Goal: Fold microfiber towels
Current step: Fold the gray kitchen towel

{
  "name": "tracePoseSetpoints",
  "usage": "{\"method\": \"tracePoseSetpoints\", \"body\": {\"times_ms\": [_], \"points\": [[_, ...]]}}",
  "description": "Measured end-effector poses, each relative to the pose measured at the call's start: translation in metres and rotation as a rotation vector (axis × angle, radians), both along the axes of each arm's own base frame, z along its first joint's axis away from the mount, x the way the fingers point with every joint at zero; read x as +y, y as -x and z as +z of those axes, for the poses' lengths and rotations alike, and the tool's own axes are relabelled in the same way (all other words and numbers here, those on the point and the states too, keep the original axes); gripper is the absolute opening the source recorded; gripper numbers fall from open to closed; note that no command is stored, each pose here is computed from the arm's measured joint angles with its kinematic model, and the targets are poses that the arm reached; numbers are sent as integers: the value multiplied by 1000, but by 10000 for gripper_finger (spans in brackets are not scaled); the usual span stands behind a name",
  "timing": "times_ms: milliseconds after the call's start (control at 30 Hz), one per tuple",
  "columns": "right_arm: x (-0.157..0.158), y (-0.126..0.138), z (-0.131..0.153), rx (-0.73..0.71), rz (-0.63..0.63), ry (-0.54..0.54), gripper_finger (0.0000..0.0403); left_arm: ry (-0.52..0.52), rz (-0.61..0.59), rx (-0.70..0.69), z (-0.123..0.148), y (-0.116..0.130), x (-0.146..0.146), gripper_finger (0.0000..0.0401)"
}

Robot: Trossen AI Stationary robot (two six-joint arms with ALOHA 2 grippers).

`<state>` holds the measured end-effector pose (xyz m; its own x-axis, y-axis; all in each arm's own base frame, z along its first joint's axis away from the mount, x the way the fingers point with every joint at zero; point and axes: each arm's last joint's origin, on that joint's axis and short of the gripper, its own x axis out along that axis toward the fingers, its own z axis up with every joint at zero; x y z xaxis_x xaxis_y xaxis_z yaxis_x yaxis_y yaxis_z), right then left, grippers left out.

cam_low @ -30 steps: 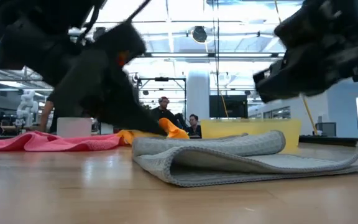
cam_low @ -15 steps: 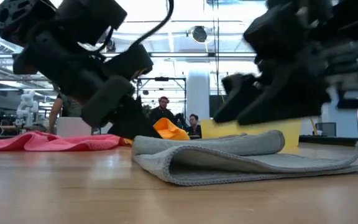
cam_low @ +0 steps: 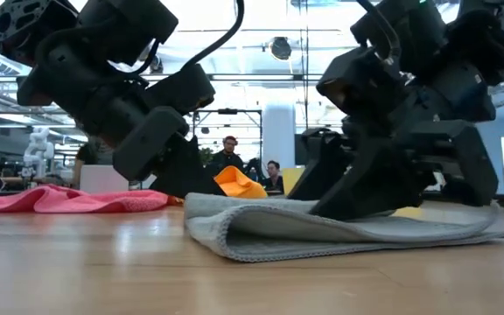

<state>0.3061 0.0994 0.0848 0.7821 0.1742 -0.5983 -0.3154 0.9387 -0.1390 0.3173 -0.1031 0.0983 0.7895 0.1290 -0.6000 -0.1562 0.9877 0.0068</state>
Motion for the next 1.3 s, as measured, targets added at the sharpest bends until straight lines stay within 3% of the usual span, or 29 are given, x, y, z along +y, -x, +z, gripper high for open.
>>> {"method": "tracePoseSetpoints", "body": {"times_ms": [433, 733, 867, 1100, 1300], "points": [[-5, 2, -3, 45, -14, 15, 50, -67, -96, -76, 15, 2, -15, 76], [-8, 11, 48, -4, -50, -71, 22, -183, -133, -139, 34, 14, -37, 76], [-7, 17, 64, 13, -14, -194, 23, -216, -141, -168, 42, 19, -45, 76], [-1, 24, 93, 47, 77, -542, 24, -224, -150, -201, 51, 24, -53, 76], [-10, 26, 98, 124, 29, -668, 23, -242, -157, -194, 53, 28, -56, 76]]}}
